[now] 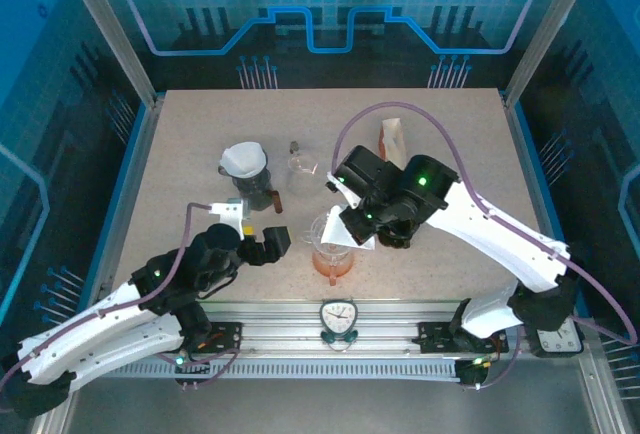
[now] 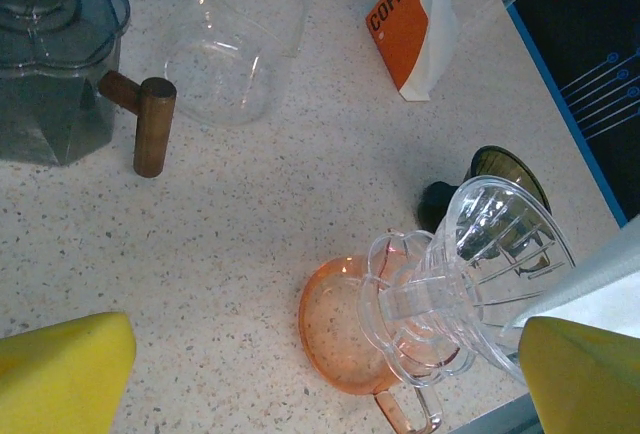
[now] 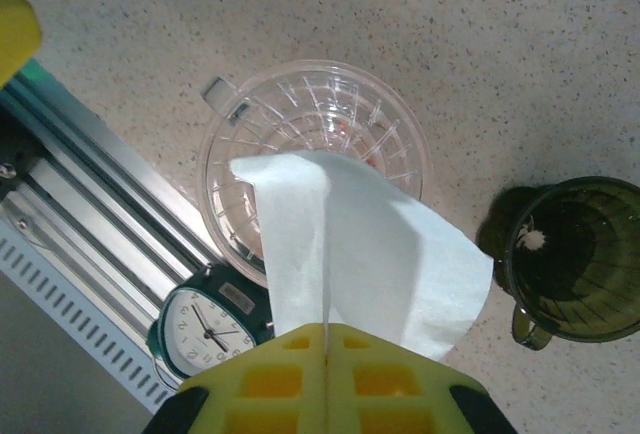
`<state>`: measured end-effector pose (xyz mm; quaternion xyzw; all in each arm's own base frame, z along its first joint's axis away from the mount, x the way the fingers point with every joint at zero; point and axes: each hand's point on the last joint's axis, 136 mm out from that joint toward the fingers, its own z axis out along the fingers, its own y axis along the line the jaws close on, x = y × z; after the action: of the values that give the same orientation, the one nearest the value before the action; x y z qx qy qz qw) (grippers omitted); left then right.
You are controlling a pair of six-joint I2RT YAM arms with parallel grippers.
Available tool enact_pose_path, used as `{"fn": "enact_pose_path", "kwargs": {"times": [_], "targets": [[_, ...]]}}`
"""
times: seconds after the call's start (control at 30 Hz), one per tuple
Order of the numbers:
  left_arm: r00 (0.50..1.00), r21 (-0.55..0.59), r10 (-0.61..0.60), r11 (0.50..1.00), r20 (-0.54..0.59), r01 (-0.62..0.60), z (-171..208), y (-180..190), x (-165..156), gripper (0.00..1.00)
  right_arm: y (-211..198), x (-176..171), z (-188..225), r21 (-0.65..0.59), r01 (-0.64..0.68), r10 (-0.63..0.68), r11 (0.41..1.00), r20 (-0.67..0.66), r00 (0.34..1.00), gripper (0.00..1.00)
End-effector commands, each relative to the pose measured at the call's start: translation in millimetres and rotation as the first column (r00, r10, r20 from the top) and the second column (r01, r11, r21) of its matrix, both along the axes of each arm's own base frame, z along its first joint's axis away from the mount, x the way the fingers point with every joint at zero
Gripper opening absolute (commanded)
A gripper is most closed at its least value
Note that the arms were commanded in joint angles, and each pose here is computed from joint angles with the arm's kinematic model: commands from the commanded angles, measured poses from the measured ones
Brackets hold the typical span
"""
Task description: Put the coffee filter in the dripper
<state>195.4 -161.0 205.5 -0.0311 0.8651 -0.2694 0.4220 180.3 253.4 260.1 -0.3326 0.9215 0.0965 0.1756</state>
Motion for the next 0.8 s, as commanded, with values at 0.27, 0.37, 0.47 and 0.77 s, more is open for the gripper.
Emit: {"fn": "enact_pose_path", "kwargs": {"times": [0.27, 0.37, 0.47, 0.77], "targets": [[0.999, -0.005, -0.041, 0.999, 0.016, 0.041, 11.9, -3.9, -2.5, 0.99, 17.5, -0.3, -17.3, -0.159, -0.104, 0.098, 0.982, -0.045, 0.994, 0.0], [0.999, -0.008, -0.043, 0.999, 0.01, 0.043, 10.3, -4.5, -2.9, 0.99, 24.0, 2.7, -23.4, -0.178, -0.12, 0.112, 0.977, -0.052, 0.992, 0.0], [0.999, -0.009, -0.042, 0.999, 0.003, 0.042, 7.0, -4.7, -3.2, 0.99, 31.5, 3.9, -28.0, -0.191, -0.14, 0.132, 0.971, -0.055, 0.99, 0.0], [0.999, -0.016, -0.045, 0.999, -0.012, 0.045, 1.3, -6.2, -4.1, 0.99, 45.5, 2.4, -48.9, -0.208, -0.176, 0.16, 0.962, -0.091, 0.983, 0.0]]}}
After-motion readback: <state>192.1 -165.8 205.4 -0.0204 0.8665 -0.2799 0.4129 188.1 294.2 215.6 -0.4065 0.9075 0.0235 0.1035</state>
